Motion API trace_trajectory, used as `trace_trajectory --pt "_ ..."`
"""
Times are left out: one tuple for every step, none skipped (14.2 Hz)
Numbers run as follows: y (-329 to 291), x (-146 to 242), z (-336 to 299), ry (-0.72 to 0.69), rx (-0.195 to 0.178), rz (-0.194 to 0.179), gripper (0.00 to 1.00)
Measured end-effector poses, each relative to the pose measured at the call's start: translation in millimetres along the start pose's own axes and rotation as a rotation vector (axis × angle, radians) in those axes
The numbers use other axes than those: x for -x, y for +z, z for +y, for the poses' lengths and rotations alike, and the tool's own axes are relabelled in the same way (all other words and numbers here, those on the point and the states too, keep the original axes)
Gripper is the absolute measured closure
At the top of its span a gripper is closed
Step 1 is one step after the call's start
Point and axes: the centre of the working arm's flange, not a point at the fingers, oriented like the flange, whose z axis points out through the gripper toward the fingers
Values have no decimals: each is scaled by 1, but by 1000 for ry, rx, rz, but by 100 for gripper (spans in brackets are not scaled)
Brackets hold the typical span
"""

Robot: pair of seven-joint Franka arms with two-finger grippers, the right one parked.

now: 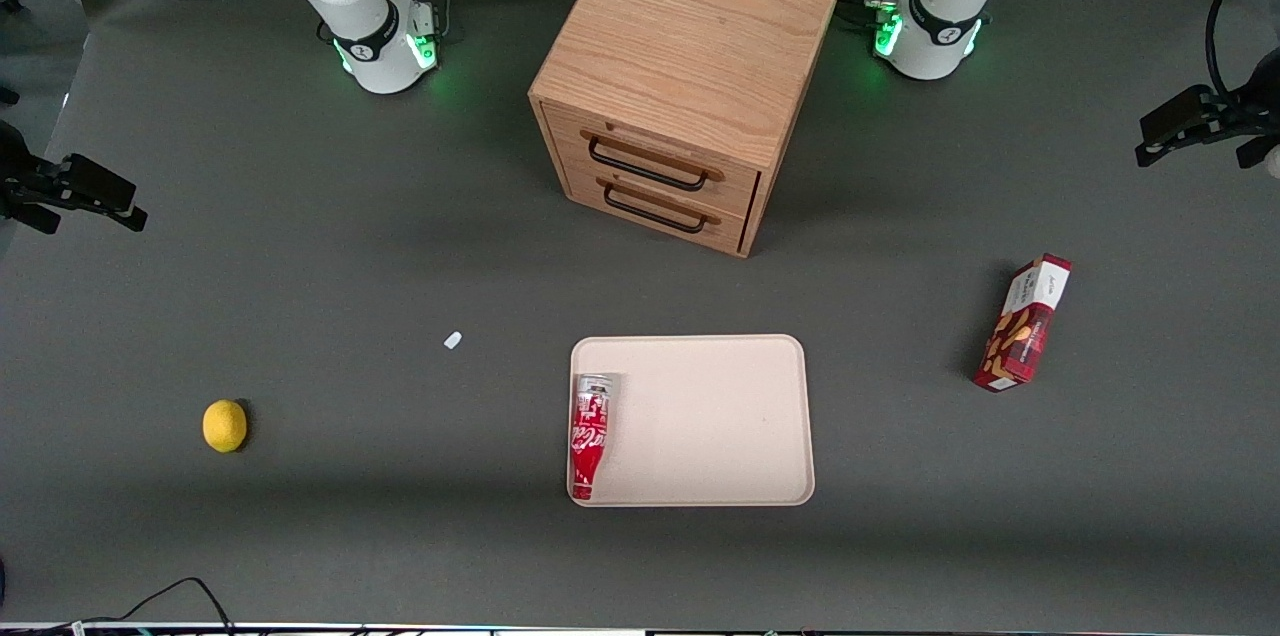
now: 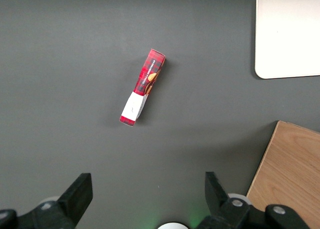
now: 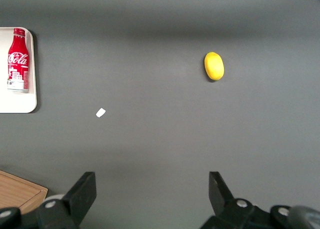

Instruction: Place red cookie box on tray

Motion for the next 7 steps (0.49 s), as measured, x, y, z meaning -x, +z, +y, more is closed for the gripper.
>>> trace_trajectory --pt "6 -2 0 0 1 -11 0" --pt "14 -5 0 3 2 -24 0" --pt "26 -10 0 17 4 -37 0" --pt "42 -16 -1 44 6 -49 0" --pt "59 -23 -1 66 7 -52 0" --pt "77 -29 -2 82 6 -51 0" --pt "97 -35 -4 99 1 -46 0"
